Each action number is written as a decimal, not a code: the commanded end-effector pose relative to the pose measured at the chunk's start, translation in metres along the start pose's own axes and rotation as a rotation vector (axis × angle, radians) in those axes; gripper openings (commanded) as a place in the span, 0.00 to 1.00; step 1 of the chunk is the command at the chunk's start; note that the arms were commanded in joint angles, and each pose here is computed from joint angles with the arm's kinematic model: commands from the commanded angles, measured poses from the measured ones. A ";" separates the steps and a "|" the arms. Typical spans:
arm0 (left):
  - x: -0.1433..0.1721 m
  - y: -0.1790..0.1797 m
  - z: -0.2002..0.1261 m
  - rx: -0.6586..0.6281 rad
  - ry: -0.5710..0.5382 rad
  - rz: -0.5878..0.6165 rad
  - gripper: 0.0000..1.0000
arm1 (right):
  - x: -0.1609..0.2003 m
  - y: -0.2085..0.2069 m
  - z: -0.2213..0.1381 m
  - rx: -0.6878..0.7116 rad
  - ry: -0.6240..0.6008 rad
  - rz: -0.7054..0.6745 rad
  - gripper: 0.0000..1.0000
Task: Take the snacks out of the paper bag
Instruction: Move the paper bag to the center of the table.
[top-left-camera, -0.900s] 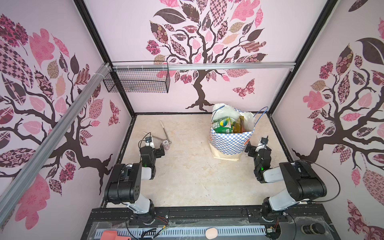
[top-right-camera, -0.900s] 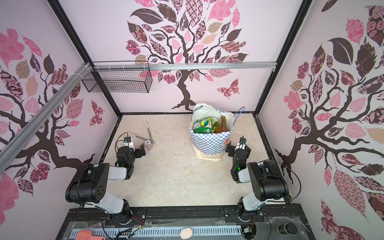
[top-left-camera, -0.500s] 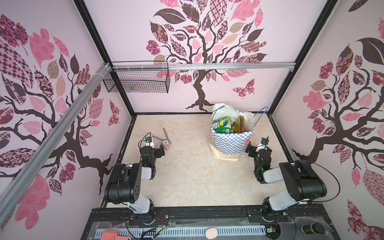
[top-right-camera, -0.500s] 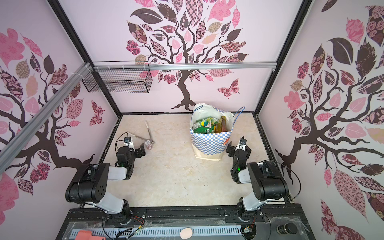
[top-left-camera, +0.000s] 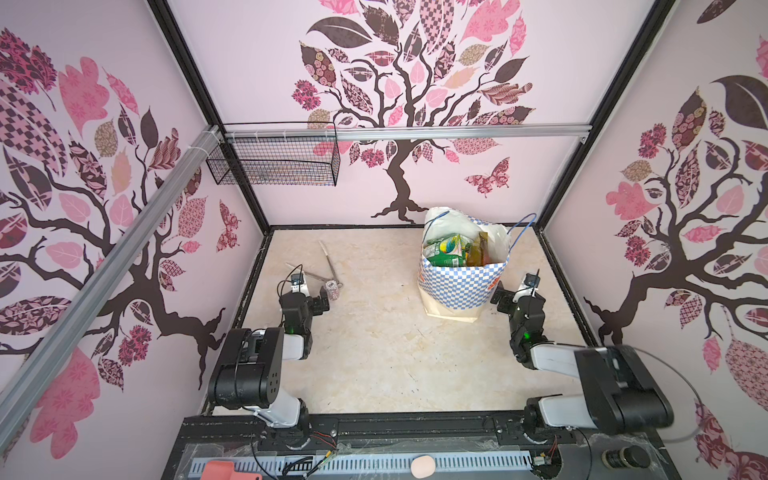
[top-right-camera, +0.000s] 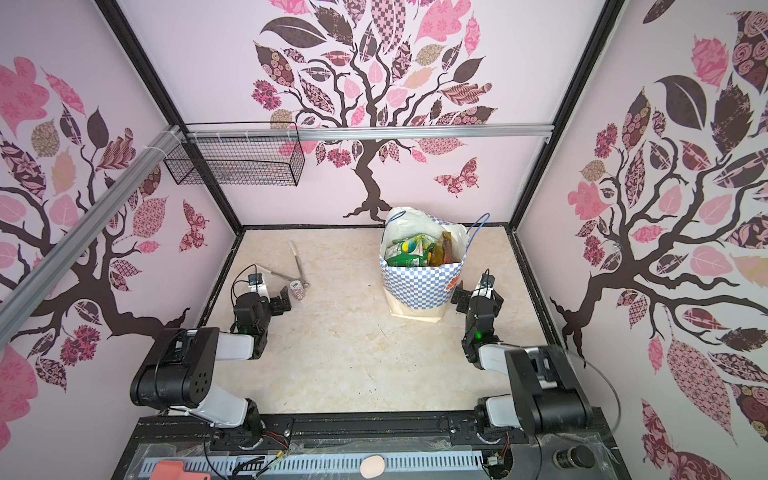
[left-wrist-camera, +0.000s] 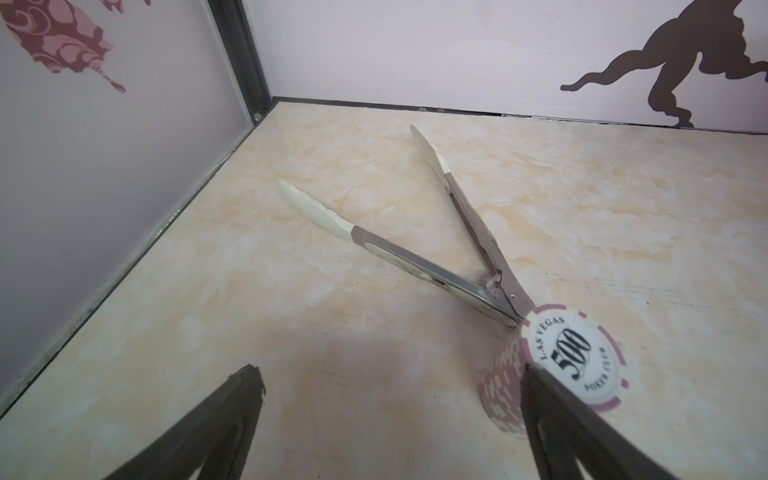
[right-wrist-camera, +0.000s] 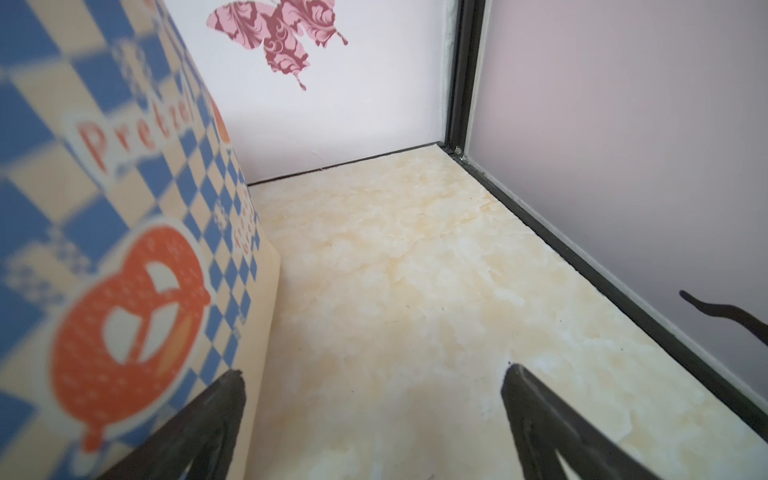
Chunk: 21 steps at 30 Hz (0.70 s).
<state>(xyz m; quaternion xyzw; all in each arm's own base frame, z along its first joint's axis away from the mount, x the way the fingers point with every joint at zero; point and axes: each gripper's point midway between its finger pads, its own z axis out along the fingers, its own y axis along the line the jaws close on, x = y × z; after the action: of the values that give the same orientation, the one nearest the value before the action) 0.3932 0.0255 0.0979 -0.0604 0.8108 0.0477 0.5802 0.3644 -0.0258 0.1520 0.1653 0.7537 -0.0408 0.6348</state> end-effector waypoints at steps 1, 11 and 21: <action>-0.033 0.005 -0.023 -0.074 -0.085 0.019 0.99 | -0.030 -0.013 -0.020 0.097 0.062 0.174 1.00; -0.150 -0.006 -0.116 -0.041 -0.119 -0.422 0.99 | -0.113 0.056 -0.064 -0.249 0.192 0.247 1.00; -0.213 -0.249 -0.176 0.630 0.113 -0.090 0.99 | -0.137 0.067 -0.013 -0.146 0.258 0.181 0.99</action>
<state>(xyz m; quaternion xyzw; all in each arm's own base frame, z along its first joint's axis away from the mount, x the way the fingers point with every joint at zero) 0.3513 -0.1987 0.3736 0.0099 0.7739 -0.2363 0.5875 0.3868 0.0221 0.2879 0.1778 0.8099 0.1159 0.5468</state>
